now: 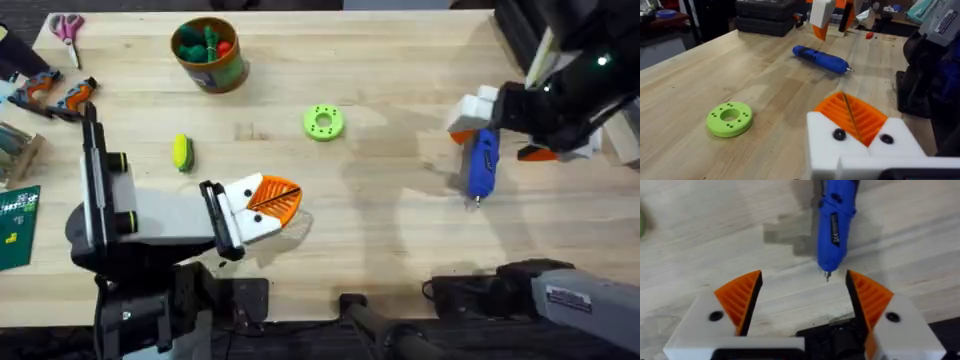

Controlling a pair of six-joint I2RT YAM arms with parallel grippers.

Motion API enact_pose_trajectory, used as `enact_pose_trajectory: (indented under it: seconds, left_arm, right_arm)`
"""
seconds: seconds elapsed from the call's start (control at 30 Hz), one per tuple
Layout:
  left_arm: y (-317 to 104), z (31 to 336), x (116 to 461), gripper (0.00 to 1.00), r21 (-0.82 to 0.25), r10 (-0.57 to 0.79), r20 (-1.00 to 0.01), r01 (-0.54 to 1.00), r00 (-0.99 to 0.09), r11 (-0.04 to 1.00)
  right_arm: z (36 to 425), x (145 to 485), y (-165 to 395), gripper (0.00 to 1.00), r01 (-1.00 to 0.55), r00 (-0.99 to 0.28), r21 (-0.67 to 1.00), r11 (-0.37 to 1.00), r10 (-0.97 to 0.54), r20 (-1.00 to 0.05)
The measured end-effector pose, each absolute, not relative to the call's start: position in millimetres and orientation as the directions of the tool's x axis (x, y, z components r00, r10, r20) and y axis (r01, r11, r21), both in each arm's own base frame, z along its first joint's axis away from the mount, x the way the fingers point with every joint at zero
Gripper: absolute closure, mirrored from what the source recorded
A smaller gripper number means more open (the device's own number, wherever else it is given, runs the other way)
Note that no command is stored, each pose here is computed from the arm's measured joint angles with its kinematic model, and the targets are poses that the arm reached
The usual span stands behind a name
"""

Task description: Pick up the gripper from the table and insert it into the empty holder that is missing its gripper. Then pick up a screw, insert it into the mounting hole, and use the screwdriver to tighten it. Finally, clean up the table by picking up the vegetable and placing it into the bucket.

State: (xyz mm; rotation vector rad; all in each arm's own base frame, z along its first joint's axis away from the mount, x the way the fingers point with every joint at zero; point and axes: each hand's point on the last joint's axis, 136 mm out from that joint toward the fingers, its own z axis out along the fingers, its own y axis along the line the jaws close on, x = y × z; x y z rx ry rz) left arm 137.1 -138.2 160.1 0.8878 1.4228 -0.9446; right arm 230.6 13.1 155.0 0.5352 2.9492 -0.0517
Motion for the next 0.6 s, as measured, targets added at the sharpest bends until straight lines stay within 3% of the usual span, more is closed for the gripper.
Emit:
enact_pose_trajectory:
  seconds: [0.23,0.6]
  left_arm:
    - [-138.2,160.1,137.1,0.989,-0.056,-0.001,-0.998,0.919,-0.060,0.389]
    - [-138.2,160.1,137.1,0.989,-0.056,-0.001,-0.998,0.919,-0.060,0.389]
  right_arm:
    - [147.8,241.5,-11.7,0.008,0.367,-0.918,0.014,0.930,0.365,-0.154]
    - [106.6,281.4,-38.7,0.007,0.242,-0.963,0.025,0.970,0.243,-0.119]
